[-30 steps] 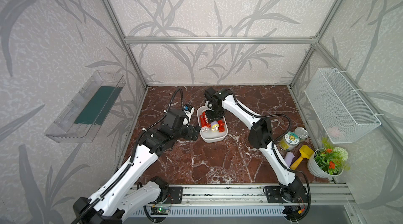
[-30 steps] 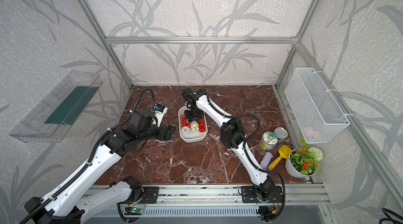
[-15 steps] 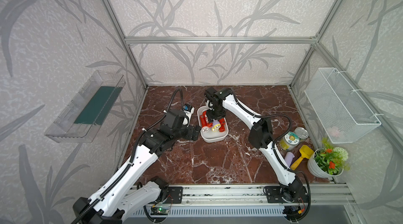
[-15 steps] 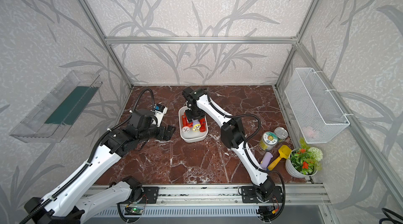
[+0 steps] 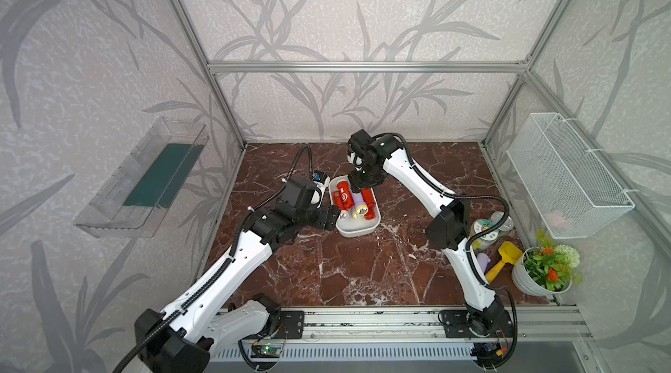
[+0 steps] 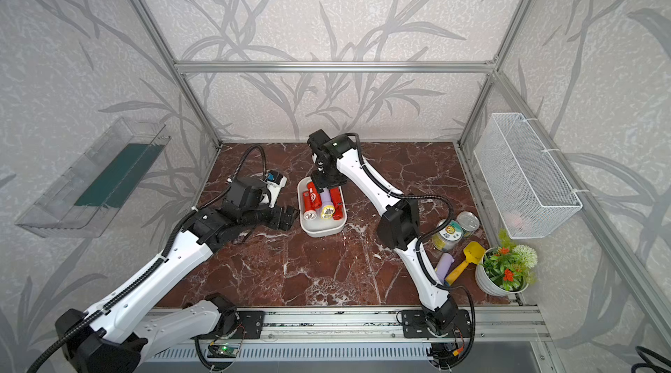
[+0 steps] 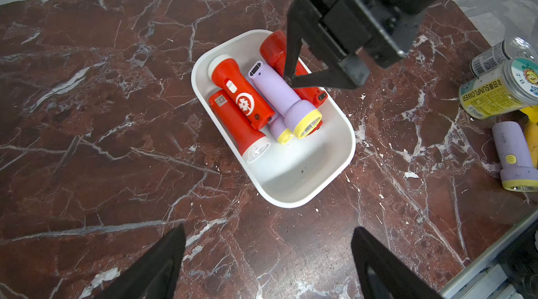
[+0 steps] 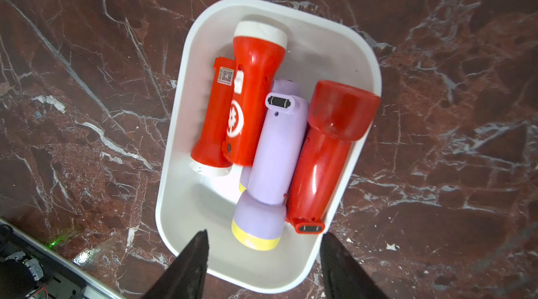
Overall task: Put the flashlights into the storage boxes
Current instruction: Pick up the flashlight from the center of the board.
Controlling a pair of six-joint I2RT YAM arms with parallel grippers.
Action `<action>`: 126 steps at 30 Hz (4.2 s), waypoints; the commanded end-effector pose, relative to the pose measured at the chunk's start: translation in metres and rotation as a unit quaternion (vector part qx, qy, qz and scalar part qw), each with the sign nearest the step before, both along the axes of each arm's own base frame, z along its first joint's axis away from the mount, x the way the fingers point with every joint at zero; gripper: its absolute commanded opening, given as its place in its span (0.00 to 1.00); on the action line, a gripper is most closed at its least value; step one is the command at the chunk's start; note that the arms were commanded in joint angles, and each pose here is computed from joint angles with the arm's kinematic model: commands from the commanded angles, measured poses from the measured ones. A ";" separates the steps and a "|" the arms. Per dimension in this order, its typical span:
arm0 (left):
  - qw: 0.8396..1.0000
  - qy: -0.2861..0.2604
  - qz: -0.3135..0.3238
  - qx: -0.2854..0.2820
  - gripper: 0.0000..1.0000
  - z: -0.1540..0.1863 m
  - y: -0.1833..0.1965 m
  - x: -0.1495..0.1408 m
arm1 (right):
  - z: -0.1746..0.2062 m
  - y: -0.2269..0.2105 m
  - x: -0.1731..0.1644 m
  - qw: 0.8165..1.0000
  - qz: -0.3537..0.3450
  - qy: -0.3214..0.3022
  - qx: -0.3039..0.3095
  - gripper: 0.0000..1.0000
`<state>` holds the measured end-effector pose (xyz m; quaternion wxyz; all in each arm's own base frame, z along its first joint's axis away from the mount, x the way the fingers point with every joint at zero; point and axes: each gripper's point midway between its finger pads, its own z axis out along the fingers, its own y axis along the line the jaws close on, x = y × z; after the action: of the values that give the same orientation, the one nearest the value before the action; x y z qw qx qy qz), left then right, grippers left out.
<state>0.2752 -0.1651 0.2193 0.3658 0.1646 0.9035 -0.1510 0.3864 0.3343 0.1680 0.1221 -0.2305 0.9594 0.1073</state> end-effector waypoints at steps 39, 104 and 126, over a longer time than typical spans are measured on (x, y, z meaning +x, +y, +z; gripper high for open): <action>0.997 0.016 -0.029 -0.068 0.92 -0.001 -0.076 0.092 | -0.069 -0.173 -0.106 0.980 -0.198 -0.017 -0.012 0.71; 0.970 0.010 -0.232 -0.073 0.96 0.000 -0.161 0.035 | -0.077 -0.316 -0.231 0.879 -0.450 0.020 -0.158 0.76; 0.975 -0.002 -0.213 -0.065 0.96 -0.028 -0.135 0.004 | -0.122 -0.321 -0.236 0.815 -0.552 0.099 -0.148 0.75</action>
<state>0.2804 -0.3079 0.1837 0.3239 0.3288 0.8378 -0.2916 0.1470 0.0104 0.0511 0.0292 0.3103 0.9438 -0.1095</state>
